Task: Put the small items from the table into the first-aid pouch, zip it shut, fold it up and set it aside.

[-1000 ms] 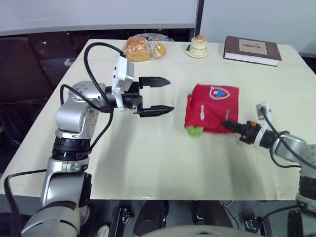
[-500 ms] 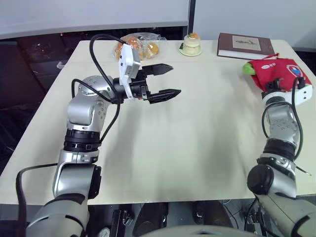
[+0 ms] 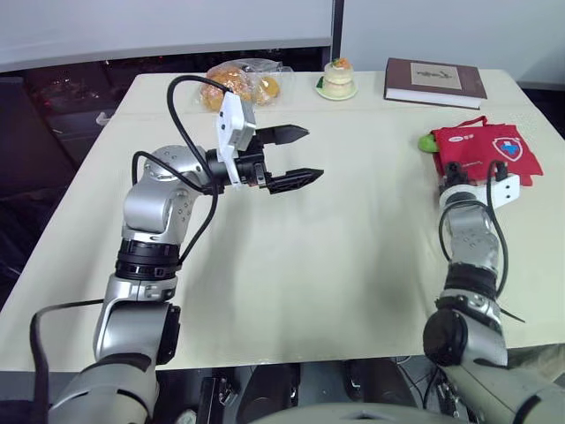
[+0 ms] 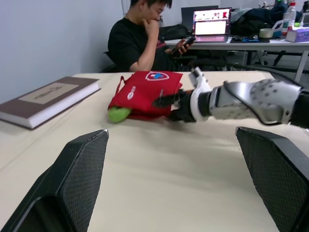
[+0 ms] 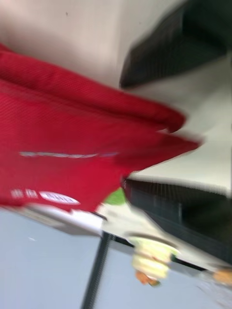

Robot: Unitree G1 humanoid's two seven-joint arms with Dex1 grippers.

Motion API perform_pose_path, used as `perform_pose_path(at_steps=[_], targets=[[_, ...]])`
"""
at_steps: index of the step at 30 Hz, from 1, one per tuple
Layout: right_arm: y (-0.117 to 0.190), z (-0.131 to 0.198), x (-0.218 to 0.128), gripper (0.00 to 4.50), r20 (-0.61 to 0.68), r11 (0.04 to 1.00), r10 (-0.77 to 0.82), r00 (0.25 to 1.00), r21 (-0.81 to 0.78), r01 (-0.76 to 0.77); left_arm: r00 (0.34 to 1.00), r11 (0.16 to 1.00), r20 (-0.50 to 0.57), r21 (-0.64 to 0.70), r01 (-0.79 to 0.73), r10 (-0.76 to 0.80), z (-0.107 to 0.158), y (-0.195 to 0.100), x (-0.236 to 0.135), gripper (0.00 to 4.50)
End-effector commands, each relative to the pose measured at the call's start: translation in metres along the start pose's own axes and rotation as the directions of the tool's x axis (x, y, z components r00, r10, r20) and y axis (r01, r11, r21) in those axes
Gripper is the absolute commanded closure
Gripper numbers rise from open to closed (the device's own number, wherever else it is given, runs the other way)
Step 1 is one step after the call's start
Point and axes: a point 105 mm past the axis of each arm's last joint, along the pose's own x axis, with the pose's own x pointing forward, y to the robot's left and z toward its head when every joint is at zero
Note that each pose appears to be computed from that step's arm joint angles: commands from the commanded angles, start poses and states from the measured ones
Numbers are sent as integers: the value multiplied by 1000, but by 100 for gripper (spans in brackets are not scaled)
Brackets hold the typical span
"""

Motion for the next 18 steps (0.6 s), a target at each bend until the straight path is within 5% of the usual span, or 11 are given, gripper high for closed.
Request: perform_pose_path(at_steps=[1,5,10,13,18], targets=[[22,5,-30,3,-67,975,174,982,-127,-182,1000,999,10,29,-14,14,6,-4,-6,0],[21,0,-59,3,-172,910,263,949,-284,-303,999,999,-1,-1,-36,36,-1,-9,-12,0],[9,12,-124,3,-377,505,434,818,-650,-568,978,977,-138,-119,-175,158,-56,-34,-34,0],[-3,13,-148,3,-510,310,443,737,-684,-660,961,968,-201,-123,-219,192,-76,-47,-51,0],[-37,29,-175,3,-660,130,385,645,-653,-746,914,916,-270,-183,-356,302,-106,-62,-82,0]])
